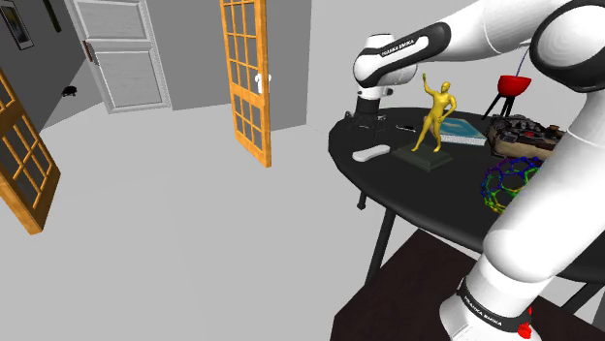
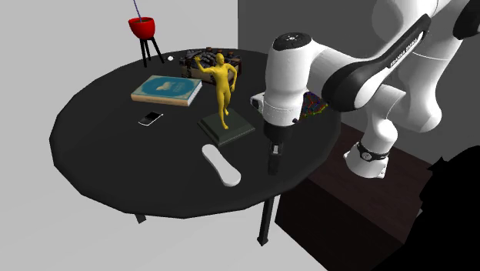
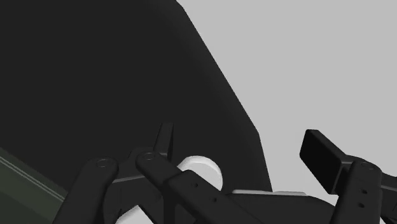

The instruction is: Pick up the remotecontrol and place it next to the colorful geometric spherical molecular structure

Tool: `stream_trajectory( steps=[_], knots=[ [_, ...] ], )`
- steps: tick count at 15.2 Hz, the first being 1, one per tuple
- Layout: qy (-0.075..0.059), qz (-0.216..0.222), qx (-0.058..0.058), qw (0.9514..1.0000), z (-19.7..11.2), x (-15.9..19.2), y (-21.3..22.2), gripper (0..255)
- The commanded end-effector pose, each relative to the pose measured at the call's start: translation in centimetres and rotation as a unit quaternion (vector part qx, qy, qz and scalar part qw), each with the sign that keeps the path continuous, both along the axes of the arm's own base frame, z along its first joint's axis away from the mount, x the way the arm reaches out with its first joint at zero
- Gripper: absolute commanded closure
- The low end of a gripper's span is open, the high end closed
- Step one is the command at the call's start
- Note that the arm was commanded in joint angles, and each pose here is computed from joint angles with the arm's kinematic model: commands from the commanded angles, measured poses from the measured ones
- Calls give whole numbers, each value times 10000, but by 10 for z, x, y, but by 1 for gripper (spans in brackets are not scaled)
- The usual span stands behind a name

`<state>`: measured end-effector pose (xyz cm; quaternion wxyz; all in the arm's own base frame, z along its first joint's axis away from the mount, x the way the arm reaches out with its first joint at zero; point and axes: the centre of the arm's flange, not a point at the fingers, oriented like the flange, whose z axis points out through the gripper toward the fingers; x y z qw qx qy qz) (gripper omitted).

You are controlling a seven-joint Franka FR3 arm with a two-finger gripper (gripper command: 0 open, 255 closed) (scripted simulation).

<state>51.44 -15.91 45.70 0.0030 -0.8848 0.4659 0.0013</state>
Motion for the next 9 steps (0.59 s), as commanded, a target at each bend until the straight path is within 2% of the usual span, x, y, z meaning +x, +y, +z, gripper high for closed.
stream_trajectory(
  steps=[1,5,9],
  knots=[
    [-6,-403,1,9992,-10,12,-22,0],
    [-21,-1179,9,9930,-29,32,-67,0],
    [-35,-1949,17,9808,-49,45,-114,0]
  ],
)
